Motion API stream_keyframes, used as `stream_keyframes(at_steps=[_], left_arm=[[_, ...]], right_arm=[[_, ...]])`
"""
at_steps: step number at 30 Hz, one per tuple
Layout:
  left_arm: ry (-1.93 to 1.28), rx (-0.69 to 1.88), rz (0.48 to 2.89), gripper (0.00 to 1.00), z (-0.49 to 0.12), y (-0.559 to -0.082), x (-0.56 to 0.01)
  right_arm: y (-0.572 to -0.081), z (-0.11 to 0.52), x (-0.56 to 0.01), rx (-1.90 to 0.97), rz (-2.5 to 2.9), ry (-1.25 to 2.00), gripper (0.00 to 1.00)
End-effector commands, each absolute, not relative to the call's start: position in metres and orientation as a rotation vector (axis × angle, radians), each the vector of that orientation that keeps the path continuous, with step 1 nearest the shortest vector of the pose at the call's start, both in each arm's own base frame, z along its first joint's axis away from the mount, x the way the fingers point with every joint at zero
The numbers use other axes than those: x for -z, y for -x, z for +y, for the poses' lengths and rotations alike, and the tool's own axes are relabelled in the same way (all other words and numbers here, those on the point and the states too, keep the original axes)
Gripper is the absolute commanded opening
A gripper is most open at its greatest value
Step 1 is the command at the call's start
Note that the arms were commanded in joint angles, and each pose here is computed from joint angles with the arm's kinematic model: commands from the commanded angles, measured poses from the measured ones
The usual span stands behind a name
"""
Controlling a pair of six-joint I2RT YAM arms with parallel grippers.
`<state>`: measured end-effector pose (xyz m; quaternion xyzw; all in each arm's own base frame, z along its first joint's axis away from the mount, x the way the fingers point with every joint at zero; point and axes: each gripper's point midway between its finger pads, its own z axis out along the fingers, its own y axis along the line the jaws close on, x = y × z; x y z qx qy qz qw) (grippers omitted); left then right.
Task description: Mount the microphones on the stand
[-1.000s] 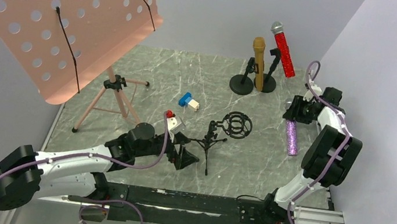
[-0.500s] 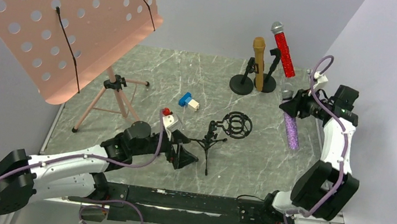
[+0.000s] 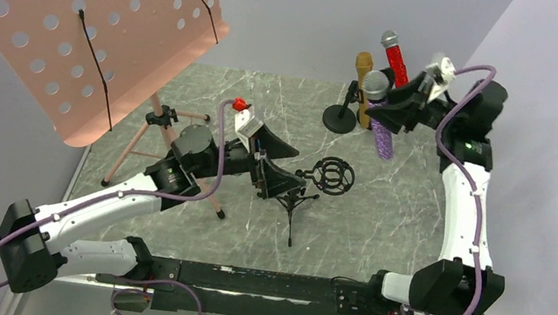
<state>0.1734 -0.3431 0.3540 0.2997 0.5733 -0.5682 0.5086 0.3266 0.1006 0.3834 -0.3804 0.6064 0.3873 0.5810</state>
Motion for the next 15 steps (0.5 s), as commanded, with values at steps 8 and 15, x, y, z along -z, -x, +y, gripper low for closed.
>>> stream_keyframes(at_steps=[8,15], left_arm=[[-0.676,1.366,1.157,0.99,-0.370,-0.206,-0.409],[-0.607,1.379,1.054,0.99,-0.404,-0.235,-0.447]], right_arm=[[-0.250,0.177,-0.494,-1.231,1.008,1.049,0.11],[-0.253,0.189,-0.499,-1.254,1.057,0.957,0.11]])
